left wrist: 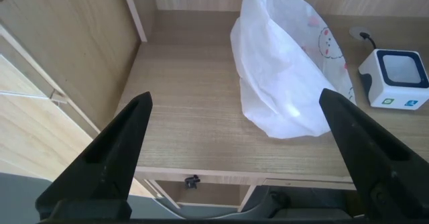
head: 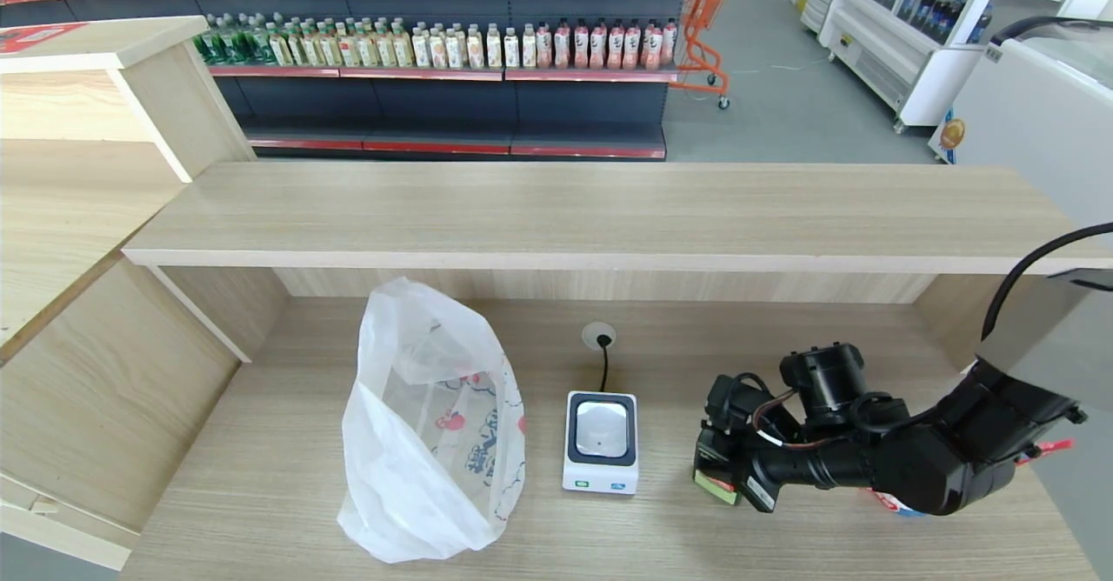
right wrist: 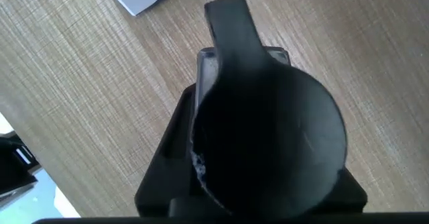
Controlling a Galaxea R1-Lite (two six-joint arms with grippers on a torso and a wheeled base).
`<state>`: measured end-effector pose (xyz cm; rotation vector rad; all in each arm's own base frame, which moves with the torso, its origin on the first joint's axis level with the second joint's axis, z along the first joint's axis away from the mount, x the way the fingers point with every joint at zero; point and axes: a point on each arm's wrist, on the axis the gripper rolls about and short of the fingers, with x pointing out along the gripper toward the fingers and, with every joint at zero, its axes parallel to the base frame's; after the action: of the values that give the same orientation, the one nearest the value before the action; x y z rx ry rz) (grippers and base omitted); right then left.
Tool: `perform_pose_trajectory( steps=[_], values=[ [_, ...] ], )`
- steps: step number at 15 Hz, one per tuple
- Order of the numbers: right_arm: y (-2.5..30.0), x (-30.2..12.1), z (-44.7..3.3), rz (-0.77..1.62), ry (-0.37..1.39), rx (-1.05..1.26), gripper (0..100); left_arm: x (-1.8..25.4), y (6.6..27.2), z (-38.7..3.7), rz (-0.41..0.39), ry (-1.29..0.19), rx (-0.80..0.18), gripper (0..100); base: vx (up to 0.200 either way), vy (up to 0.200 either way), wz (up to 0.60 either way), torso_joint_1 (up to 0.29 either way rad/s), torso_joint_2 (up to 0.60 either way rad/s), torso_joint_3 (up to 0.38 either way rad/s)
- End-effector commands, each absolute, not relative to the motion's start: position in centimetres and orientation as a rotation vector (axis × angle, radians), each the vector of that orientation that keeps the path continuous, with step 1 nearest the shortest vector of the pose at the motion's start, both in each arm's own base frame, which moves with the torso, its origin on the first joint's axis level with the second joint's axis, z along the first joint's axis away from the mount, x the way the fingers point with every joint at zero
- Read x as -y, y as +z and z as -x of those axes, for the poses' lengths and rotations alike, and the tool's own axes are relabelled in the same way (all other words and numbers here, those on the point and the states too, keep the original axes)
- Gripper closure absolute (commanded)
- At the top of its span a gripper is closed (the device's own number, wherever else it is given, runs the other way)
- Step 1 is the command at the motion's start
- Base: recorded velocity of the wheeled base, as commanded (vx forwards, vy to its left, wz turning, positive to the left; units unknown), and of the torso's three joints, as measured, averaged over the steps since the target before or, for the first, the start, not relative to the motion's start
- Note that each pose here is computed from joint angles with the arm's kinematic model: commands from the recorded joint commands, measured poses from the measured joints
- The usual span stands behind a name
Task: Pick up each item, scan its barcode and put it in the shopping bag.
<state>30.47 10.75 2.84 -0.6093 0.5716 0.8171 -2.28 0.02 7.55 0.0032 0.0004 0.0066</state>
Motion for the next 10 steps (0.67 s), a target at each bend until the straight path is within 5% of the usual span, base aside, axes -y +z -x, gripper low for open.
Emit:
perform_pose_trajectory(
  steps=[1, 5, 10],
  values=[
    [3.2, -10.7, -30.2, 0.609, 0.814, -0.561, 100, 0.0, 7.5, 2.3, -0.005, 0.006, 0.0, 0, 0.0, 0.0, 0.0, 0.0, 0.0, 0.0],
    [5.2, -8.9, -28.2, 0.553, 0.759, -0.558, 100, 0.0, 7.5, 2.3, -0.003, 0.008, 0.0, 0, 0.0, 0.0, 0.0, 0.0, 0.0, 0.0],
    [14.7, -4.7, -21.9, 0.322, 0.534, -0.316, 100, 0.0, 7.5, 2.3, -0.003, 0.006, 0.0, 0, 0.0, 0.0, 0.0, 0.0, 0.0, 0.0]
  ],
)
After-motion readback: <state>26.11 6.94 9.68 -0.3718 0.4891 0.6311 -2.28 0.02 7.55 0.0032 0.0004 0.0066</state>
